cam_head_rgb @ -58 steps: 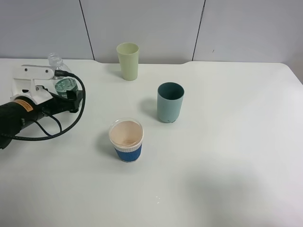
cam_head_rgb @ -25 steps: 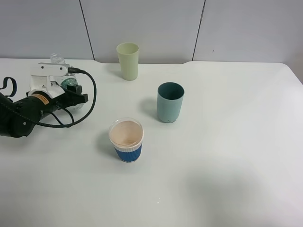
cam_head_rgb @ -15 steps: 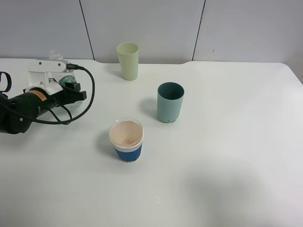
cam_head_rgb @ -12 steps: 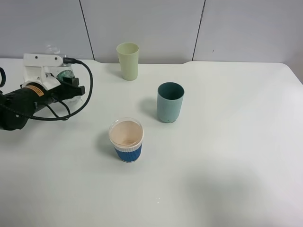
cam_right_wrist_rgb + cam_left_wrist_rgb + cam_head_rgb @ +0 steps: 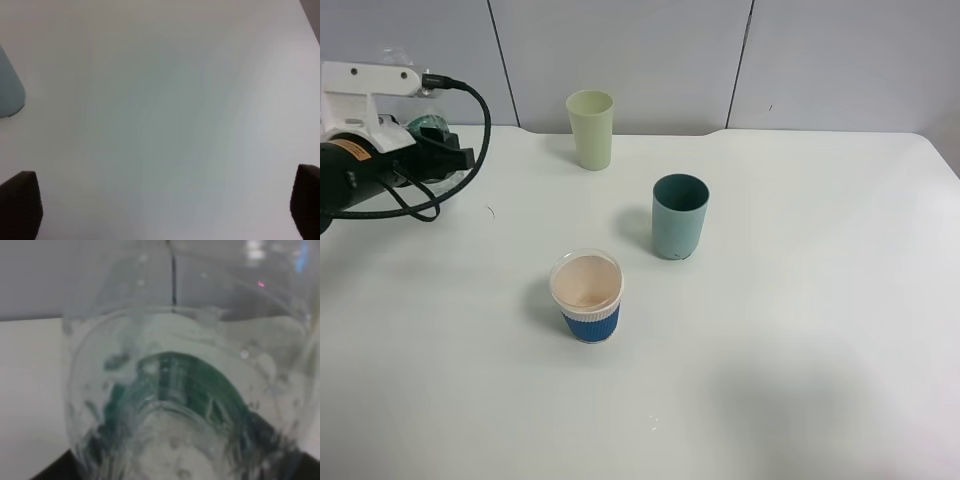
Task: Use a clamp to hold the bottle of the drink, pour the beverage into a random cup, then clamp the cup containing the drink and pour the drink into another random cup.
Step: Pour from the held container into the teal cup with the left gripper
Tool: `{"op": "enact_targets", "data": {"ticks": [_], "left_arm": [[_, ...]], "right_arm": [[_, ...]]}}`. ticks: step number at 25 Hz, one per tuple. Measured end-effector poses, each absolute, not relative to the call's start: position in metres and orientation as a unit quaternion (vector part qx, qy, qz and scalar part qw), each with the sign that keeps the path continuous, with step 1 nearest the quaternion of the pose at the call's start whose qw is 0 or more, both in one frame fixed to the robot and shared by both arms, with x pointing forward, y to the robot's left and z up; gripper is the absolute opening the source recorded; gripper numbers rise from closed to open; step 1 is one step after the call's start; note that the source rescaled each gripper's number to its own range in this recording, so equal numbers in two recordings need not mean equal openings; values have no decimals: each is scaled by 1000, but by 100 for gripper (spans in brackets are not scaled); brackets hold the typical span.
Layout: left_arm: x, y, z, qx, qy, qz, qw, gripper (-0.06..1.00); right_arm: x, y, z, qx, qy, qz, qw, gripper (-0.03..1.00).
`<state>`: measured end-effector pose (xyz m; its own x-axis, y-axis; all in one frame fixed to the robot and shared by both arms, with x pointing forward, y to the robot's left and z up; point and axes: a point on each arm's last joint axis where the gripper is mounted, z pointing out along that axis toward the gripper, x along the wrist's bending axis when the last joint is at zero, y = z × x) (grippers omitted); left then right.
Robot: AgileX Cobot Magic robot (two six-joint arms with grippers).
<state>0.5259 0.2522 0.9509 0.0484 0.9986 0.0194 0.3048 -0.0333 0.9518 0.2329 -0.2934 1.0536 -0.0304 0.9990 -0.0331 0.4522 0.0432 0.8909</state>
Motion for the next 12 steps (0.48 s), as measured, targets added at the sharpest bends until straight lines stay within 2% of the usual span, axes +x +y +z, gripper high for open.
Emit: {"op": "enact_targets", "data": {"ticks": [12], "left_arm": [[503,202,978,651,491,475,330,3]], "right_arm": [[233,-293,1054,587,618,365,374,100]]}}
